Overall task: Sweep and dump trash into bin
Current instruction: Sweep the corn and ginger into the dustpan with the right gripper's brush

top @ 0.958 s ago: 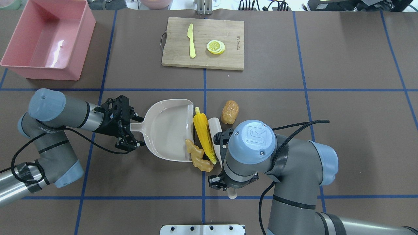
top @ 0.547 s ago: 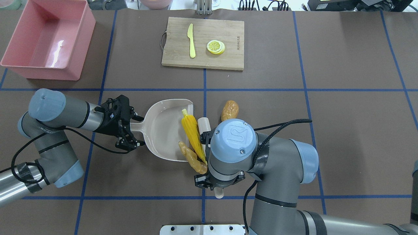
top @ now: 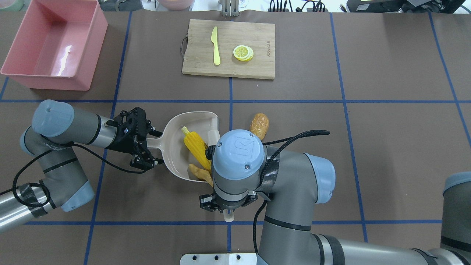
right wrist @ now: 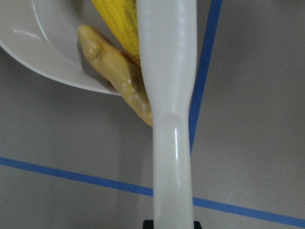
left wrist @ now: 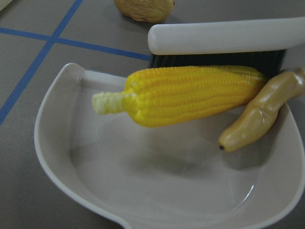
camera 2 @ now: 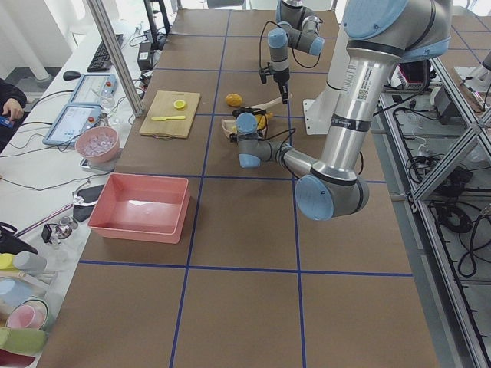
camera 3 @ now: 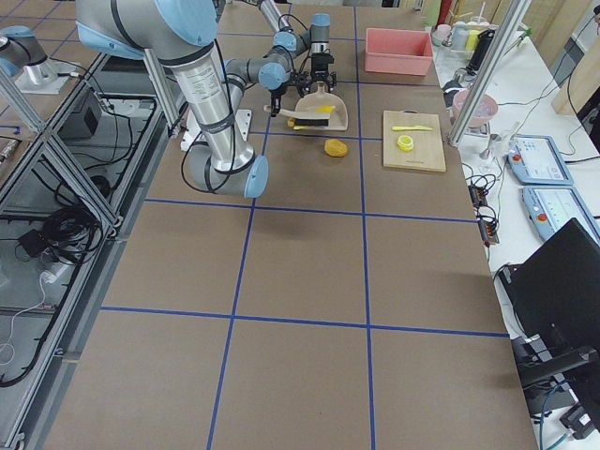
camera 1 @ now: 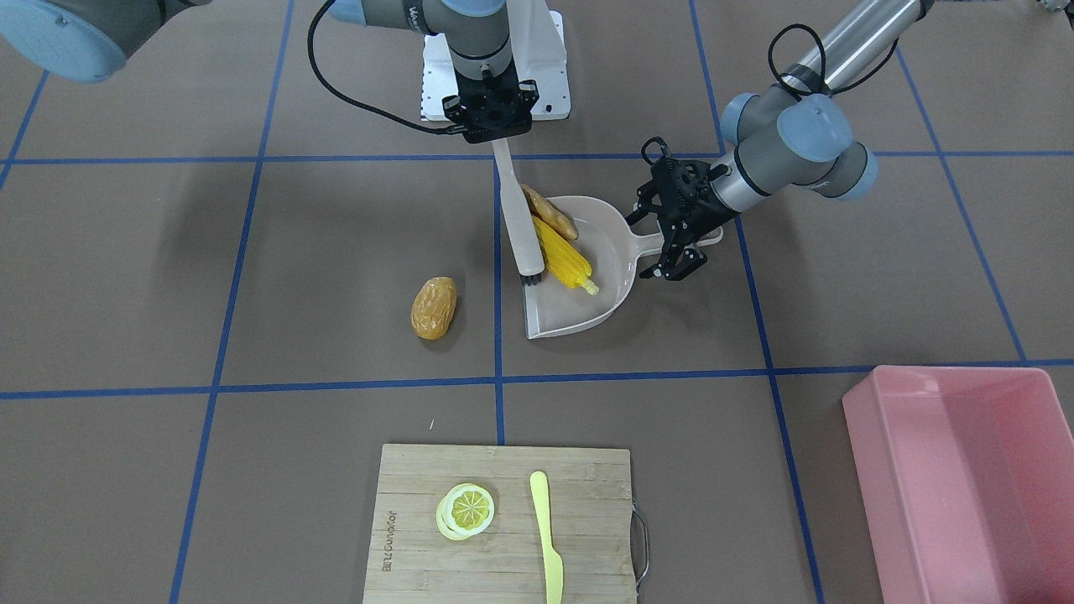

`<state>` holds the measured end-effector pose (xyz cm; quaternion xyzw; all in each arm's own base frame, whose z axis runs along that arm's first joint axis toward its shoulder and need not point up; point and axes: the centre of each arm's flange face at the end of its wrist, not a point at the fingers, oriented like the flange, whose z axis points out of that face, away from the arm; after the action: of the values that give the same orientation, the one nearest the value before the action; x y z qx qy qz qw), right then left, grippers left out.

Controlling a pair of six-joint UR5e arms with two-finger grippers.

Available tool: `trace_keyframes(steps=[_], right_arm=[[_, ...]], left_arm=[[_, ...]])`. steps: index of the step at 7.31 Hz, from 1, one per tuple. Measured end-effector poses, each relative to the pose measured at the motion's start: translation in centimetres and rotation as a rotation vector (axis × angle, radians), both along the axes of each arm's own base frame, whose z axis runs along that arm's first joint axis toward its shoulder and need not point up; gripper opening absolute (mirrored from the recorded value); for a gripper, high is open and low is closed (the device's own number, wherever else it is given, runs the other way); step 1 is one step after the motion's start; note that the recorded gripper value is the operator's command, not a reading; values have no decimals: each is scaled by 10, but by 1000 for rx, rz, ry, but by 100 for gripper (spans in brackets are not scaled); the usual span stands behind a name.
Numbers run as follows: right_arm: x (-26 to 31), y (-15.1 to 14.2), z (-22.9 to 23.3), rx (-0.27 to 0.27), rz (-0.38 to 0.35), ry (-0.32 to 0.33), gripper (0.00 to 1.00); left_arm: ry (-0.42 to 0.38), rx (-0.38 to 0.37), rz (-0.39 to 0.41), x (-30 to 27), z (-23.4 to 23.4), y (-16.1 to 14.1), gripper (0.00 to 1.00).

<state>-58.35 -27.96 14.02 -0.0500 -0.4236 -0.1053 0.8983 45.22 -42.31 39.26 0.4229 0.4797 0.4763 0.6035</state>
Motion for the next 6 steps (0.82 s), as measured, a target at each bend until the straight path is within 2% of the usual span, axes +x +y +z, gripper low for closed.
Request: trace_keyframes(steps=[2,4,6], right_arm=[[-8,-5,-19,-6,4,-9,0],[1,-29,-28,-35,5,-20,0],[22,-57,-30,-41,4,-17,0]], left_arm=[[0,0,0,0,0,0,97],[0,-1,0,0,0,0,97],[-1,-1,0,0,1,1,97]])
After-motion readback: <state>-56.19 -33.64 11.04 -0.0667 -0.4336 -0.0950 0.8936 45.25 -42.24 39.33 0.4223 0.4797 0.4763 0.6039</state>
